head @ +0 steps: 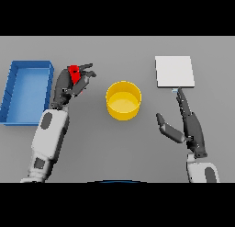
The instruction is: Pick up the red beaker and tilt it to pour out 1 green nut into yellow bowl. Pick up the yellow bowl and place it on the metallic measuring scale.
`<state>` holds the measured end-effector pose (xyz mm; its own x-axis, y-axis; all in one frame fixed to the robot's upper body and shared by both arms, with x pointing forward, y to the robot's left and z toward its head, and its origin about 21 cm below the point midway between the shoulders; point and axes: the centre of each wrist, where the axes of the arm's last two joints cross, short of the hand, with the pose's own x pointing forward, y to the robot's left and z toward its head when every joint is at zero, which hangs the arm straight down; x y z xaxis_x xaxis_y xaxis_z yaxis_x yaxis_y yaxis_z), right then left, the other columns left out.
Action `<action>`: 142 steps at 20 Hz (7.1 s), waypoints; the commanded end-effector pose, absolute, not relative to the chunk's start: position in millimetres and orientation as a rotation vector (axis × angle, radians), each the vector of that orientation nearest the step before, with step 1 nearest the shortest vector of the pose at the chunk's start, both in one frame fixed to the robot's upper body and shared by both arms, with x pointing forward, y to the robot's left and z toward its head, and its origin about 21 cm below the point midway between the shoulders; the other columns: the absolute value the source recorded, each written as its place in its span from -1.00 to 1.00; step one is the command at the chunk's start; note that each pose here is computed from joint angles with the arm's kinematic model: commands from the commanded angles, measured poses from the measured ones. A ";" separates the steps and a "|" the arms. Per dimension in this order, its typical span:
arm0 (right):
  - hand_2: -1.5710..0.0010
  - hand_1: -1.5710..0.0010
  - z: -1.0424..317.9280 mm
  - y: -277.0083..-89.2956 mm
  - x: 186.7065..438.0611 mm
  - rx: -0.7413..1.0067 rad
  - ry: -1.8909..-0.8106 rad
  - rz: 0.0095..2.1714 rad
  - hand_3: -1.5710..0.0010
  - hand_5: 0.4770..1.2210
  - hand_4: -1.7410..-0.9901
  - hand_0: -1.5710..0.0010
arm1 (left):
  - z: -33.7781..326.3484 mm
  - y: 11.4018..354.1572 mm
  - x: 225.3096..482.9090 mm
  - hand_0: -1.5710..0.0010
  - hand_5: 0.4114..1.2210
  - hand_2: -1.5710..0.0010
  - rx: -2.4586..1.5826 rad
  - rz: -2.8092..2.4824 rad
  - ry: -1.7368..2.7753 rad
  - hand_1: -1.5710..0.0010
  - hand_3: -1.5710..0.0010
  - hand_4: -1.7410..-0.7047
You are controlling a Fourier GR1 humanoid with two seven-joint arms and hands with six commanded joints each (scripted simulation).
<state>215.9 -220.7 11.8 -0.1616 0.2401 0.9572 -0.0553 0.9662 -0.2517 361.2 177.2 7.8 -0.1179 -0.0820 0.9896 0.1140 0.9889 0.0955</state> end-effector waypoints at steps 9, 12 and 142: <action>1.00 1.00 14.4 -221.1 219.3 -0.179 -1.754 0.294 1.00 -0.50 0.41 1.00 | 36.1 193.5 375.6 -0.99 0.79 -0.99 0.081 -0.397 -1.691 -0.99 -0.98 -0.97; 1.00 1.00 10.2 -221.6 216.6 -0.186 -1.724 0.296 1.00 -0.51 0.44 1.00 | 52.5 192.1 379.2 -0.99 0.76 -0.99 0.174 -0.592 -1.677 -0.99 -0.99 -0.99; 1.00 1.00 59.8 -137.6 337.1 -0.334 -1.396 2.008 1.00 -0.50 0.55 1.00 | 102.7 347.4 350.4 1.00 -0.29 1.00 0.575 -0.443 -1.128 1.00 1.00 0.81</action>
<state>337.1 -137.4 59.8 -0.7488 0.6442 0.1563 -0.3705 -0.2111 -0.9045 350.5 347.2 102.8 0.3701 -0.5997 0.7095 0.0425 0.7739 0.6319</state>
